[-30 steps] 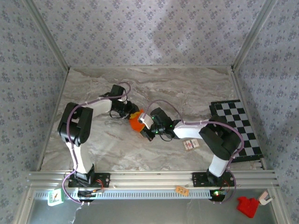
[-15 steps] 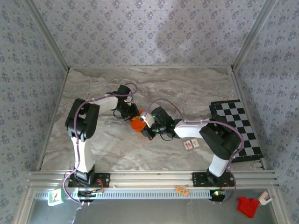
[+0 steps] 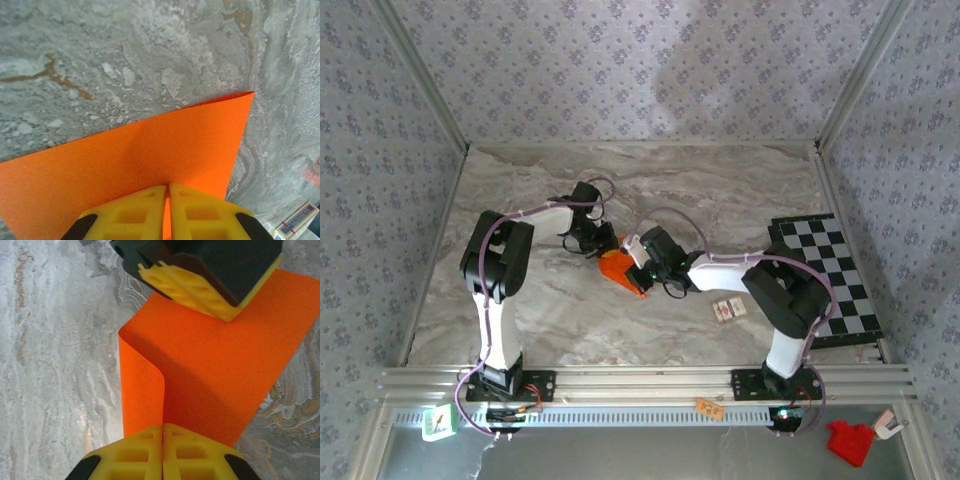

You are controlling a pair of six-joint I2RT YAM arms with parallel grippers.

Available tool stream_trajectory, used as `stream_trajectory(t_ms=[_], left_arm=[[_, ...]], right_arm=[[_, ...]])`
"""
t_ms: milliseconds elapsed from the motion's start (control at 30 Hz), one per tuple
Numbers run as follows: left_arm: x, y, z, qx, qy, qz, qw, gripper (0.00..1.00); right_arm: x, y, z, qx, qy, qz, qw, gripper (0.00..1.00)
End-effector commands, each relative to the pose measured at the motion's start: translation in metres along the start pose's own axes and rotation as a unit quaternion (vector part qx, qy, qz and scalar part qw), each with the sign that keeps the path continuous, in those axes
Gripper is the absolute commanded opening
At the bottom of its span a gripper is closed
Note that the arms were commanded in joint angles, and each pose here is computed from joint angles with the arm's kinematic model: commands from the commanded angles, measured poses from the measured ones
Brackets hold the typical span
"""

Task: Fold a paper plane with a square sheet of paper (pick it up from the middle)
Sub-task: Third fold the triangle at the center of the table.

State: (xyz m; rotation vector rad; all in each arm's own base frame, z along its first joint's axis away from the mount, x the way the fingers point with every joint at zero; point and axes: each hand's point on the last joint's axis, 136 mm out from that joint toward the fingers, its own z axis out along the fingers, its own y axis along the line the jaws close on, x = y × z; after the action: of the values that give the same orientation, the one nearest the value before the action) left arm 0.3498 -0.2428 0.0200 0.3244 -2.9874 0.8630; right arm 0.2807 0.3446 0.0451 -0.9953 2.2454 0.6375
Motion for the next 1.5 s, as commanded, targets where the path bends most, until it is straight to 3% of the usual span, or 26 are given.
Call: stream_trajectory(t_ms=[0,1467], left_arm=[[0.014,0.018,0.015,-0.032,0.031,-0.008,0.999,0.12],[0.017,0.014,0.017,-0.023,0.034,-0.005,0.999,0.12]], right_arm=[[-0.001,-0.003,0.003,0.015,0.011,-0.001,1.0,0.08],[0.012,-0.002,0.016,0.019,0.046,-0.003,0.999,0.08]])
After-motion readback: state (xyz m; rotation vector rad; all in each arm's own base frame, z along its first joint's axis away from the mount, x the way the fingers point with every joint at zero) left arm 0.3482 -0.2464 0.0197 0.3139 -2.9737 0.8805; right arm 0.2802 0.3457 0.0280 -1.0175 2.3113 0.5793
